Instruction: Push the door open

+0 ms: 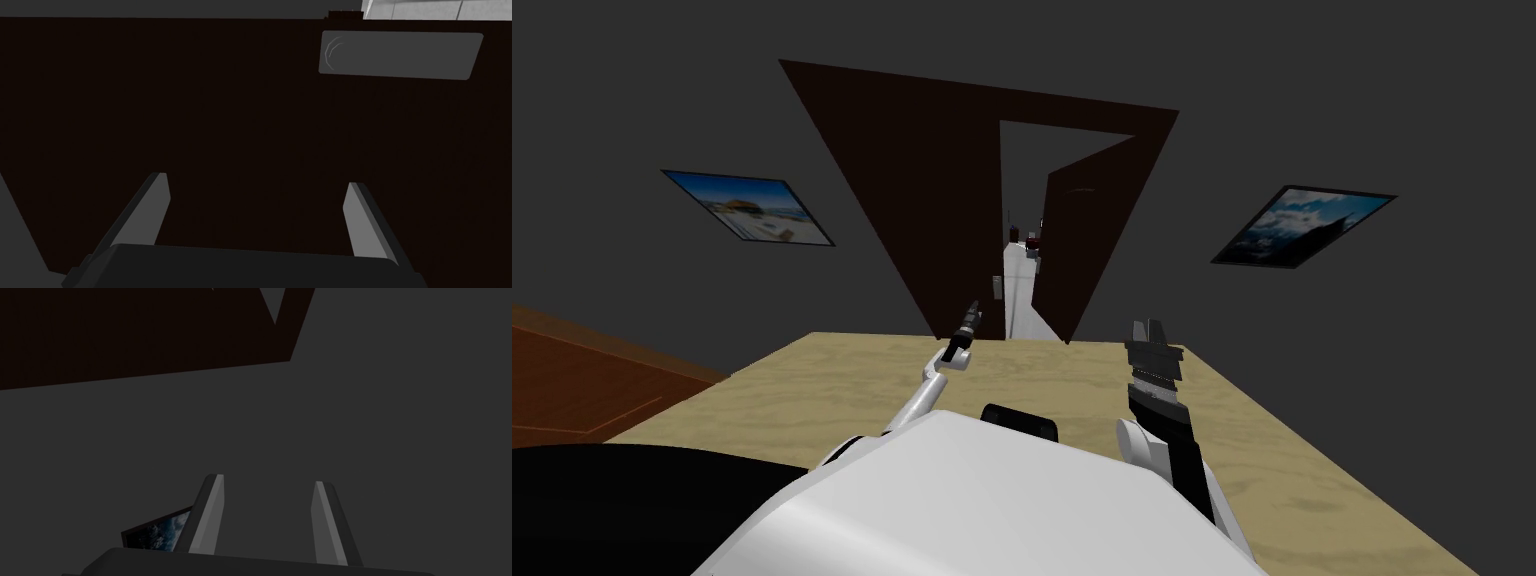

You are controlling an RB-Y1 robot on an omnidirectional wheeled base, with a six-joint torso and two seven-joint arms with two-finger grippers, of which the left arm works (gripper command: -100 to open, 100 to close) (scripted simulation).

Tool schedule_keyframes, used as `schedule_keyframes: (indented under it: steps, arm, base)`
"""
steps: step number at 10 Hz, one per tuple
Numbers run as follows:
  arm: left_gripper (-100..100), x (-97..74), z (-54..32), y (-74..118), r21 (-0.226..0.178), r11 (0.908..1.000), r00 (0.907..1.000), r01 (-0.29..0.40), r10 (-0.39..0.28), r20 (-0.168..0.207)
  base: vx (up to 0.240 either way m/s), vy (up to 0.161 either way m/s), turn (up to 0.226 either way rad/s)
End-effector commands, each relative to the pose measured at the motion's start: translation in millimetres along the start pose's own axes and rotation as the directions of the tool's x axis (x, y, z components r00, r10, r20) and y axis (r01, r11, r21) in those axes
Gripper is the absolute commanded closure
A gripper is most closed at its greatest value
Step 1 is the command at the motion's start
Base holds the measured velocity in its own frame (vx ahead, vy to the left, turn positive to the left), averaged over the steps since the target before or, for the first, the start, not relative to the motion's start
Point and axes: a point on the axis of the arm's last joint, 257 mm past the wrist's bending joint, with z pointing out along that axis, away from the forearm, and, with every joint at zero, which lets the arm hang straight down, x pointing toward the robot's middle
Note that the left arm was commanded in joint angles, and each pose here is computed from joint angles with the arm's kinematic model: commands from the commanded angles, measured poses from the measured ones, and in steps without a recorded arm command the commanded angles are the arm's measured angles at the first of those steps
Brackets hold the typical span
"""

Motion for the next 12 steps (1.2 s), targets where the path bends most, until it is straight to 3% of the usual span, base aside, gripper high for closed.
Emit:
schedule_keyframes:
  steps: [1,12]
  arm:
    - [-100,-4.5,3.6,6.7,-0.012,0.9999,1.0,0.001,-0.001,0.006]
    - [-100,-36.1,29.6,49.4,-0.11,0.9937,0.9977,0.021,-0.013,0.066]
  base:
    - [0.056,0.004,-0.011]
    - [0.094,-0.002,-0.019]
